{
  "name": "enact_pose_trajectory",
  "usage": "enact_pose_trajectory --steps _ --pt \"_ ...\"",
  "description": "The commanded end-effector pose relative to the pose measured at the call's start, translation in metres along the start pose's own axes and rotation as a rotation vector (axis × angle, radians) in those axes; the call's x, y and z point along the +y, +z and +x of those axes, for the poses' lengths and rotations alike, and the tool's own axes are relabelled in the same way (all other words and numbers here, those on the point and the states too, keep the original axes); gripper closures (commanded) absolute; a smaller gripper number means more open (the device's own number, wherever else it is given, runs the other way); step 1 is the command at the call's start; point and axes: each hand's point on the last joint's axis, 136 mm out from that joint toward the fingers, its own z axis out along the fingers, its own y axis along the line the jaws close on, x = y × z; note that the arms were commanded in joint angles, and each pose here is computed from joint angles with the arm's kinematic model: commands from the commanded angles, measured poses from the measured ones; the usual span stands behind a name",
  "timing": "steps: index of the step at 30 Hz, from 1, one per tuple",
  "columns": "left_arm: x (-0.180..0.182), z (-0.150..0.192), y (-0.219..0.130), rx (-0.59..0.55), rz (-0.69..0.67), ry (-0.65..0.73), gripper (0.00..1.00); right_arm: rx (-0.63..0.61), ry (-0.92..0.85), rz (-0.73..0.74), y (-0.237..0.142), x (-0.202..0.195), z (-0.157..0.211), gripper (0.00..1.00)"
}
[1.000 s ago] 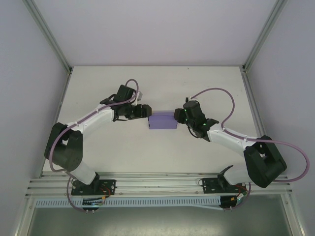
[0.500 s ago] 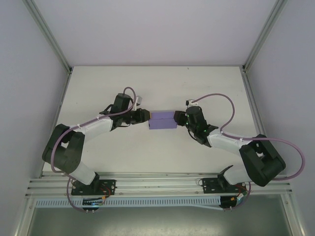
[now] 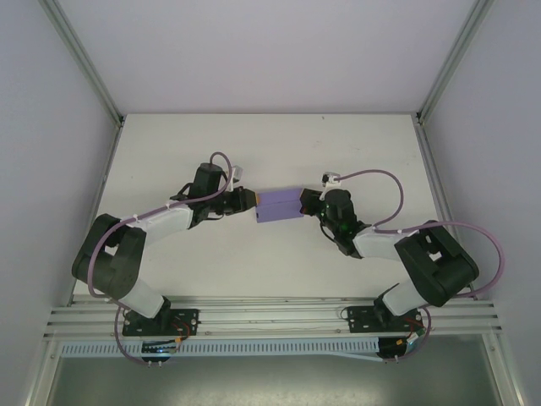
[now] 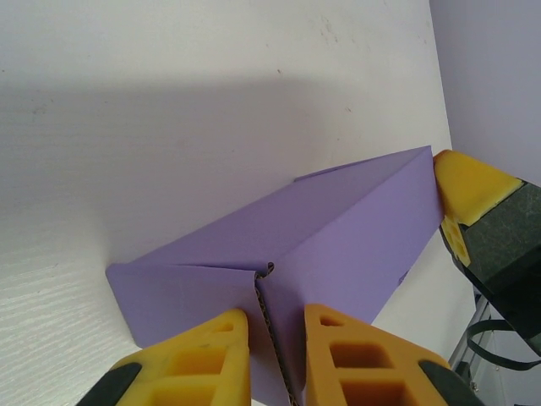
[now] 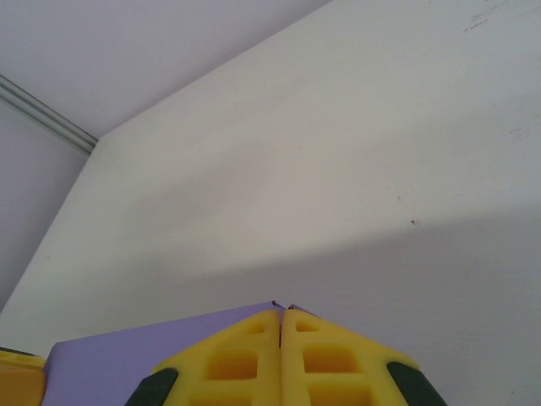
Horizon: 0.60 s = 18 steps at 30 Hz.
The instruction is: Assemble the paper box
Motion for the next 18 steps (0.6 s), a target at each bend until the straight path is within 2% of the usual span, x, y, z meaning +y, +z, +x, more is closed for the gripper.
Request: enact_pose_trajectory --steps 1,5,9,11,12,14,16,18 --pt "0.078 0.074 0.008 0.207 -0.259 -0.138 1.00 0.653 0.007 0.357 -0.066 -0.109 0.175 1.00" --pt "0.070 0.068 0.008 0.198 -0.236 -0.116 1.00 0.637 0.007 0.332 -0.062 -0.098 0.164 1.00" --pt "0.051 0.044 0.005 0.171 -0.222 -0.051 0.95 0.602 -0.023 0.323 -0.051 -0.074 0.128 1.00" --pt "0.037 0.027 0.003 0.144 -0.209 -0.011 0.82 0.584 -0.059 0.333 -0.046 -0.061 0.104 0.93" --pt "0.029 0.018 0.001 0.126 -0.202 0.009 0.79 0.572 -0.079 0.342 -0.044 -0.056 0.092 0.89" --pt "0.016 0.000 -0.004 0.088 -0.197 0.042 0.65 0.528 -0.113 0.349 -0.039 -0.043 0.064 0.79" --pt "0.002 -0.017 -0.011 0.046 -0.199 0.083 0.58 0.486 -0.163 0.335 -0.034 -0.027 0.035 0.77" --pt "-0.008 -0.036 -0.023 0.004 -0.240 0.130 0.28 0.447 -0.207 0.321 -0.030 -0.010 0.007 0.66"
